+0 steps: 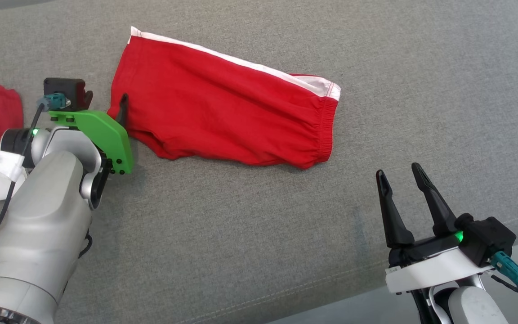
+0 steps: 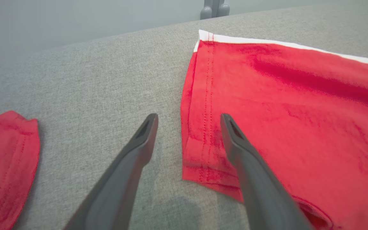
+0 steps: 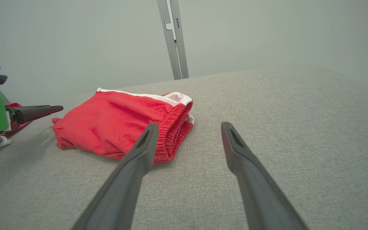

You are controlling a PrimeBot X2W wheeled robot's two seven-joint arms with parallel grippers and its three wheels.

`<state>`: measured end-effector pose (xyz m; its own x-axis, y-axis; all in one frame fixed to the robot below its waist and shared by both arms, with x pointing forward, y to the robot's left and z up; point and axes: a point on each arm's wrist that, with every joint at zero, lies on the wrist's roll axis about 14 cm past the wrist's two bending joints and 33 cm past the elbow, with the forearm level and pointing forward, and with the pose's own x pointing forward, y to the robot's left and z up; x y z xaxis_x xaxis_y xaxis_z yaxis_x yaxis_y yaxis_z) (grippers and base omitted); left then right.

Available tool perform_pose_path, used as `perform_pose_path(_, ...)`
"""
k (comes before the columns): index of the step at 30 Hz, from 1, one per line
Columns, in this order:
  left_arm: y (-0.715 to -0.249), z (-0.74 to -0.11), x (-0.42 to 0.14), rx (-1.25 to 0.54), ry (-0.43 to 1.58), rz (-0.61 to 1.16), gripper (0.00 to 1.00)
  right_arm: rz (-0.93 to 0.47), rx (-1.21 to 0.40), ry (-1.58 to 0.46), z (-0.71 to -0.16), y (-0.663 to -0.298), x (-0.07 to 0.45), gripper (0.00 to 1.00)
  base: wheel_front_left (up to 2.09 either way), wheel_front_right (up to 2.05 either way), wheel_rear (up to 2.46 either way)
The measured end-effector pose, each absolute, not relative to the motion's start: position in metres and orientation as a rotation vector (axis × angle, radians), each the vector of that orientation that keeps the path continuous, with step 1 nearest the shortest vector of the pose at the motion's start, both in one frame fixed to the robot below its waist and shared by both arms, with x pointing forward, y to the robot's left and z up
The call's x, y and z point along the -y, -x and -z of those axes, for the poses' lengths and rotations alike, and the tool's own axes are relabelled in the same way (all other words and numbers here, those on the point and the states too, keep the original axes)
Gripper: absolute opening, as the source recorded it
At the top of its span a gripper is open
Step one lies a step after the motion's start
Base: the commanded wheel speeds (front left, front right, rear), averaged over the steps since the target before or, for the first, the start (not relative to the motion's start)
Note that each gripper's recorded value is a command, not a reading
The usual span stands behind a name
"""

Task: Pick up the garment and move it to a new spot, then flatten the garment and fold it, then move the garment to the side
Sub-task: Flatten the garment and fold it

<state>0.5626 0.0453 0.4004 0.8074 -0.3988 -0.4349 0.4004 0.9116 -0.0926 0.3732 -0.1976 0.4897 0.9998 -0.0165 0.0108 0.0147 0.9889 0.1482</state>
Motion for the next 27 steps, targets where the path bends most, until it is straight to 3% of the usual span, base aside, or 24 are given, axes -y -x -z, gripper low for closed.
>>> perform_pose_path(12,-0.546,-0.360,-0.043,-0.605,0.024,0.423,1.00,0.013,-0.012,-0.147,-0.481,-0.378,0.196,1.00,0.00,0.00,0.00)
perform_pose_path(13,-0.545,-0.357,-0.043,-0.617,0.030,0.420,0.95,0.014,-0.014,-0.146,-0.480,-0.378,0.197,1.00,0.00,0.00,0.00)
perform_pose_path(14,-0.545,-0.355,-0.043,-0.625,0.034,0.420,0.58,0.015,-0.015,-0.145,-0.480,-0.379,0.197,1.00,0.00,0.00,0.00)
perform_pose_path(15,-0.544,-0.353,-0.042,-0.633,0.034,0.422,0.45,0.016,-0.014,-0.145,-0.480,-0.379,0.197,1.00,0.00,0.00,0.00)
perform_pose_path(17,-0.542,-0.350,-0.041,-0.650,0.036,0.424,0.08,0.017,-0.017,-0.144,-0.479,-0.379,0.198,1.00,0.00,0.00,0.00)
perform_pose_path(18,-0.542,-0.349,-0.040,-0.657,0.036,0.430,0.00,0.018,-0.018,-0.144,-0.478,-0.379,0.198,1.00,0.00,0.00,0.00)
perform_pose_path(27,-0.542,-0.352,-0.036,-0.641,0.045,0.433,0.00,0.015,-0.015,-0.139,-0.479,-0.379,0.197,1.00,0.00,0.00,0.00)
